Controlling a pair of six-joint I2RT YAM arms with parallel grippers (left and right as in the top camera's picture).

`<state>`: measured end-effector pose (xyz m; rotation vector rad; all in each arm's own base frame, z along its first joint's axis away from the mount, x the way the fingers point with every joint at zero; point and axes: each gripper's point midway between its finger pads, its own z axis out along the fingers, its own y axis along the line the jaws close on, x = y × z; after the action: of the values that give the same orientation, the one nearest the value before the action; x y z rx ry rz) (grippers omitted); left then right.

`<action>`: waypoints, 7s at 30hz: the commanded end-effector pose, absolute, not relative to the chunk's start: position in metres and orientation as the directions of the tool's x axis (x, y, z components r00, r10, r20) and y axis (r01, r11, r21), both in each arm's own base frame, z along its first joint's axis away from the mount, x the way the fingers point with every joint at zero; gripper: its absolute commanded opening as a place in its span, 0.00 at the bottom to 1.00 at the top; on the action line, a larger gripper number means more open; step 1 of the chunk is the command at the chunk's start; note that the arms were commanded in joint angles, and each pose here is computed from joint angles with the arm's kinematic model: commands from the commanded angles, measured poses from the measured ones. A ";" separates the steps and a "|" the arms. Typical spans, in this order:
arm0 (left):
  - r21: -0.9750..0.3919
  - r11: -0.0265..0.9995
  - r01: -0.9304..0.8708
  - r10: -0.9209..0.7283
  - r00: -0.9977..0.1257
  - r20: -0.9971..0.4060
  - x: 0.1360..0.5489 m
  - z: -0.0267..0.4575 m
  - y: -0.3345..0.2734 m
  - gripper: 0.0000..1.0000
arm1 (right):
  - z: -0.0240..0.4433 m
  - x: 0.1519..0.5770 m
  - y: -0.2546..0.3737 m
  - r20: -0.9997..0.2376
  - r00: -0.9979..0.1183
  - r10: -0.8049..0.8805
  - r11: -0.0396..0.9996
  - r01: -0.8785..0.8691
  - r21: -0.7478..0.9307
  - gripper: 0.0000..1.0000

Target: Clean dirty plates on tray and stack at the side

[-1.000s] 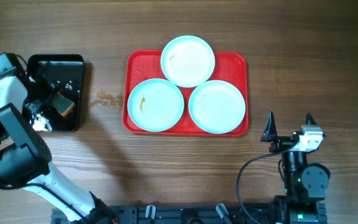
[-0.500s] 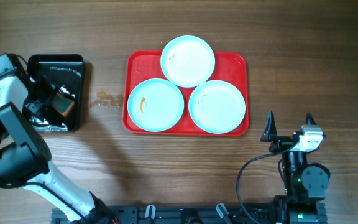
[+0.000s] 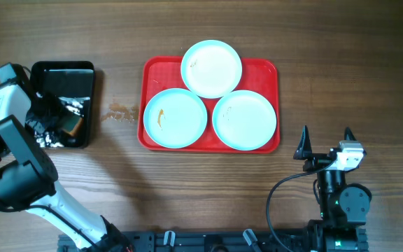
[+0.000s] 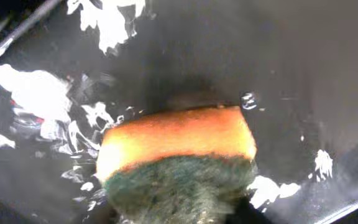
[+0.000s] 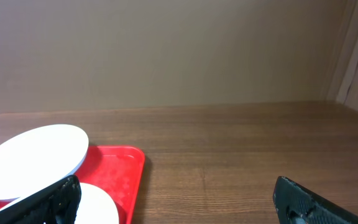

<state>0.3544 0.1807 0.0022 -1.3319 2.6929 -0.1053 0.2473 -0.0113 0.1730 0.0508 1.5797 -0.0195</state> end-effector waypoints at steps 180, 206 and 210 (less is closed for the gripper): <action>-0.296 0.769 -0.567 -0.639 -0.664 -0.389 0.405 0.085 0.166 0.04 | 0.174 0.247 -0.013 -1.000 -0.002 0.003 0.999 0.053 0.003 1.00; -0.634 0.721 -0.281 -0.634 -0.637 -0.439 0.424 0.138 0.133 0.04 | 0.174 0.247 -0.013 -1.000 -0.002 0.003 0.999 0.053 0.003 1.00; -0.760 0.602 -0.244 -0.735 -0.542 -0.408 0.417 0.182 0.150 0.04 | 0.174 0.247 -0.013 -1.000 -0.002 0.003 0.999 0.053 0.003 1.00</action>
<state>0.4205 0.1460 0.1151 -0.7801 2.2798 -0.6292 0.2473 -0.0114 0.1730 0.0514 1.5797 -0.0195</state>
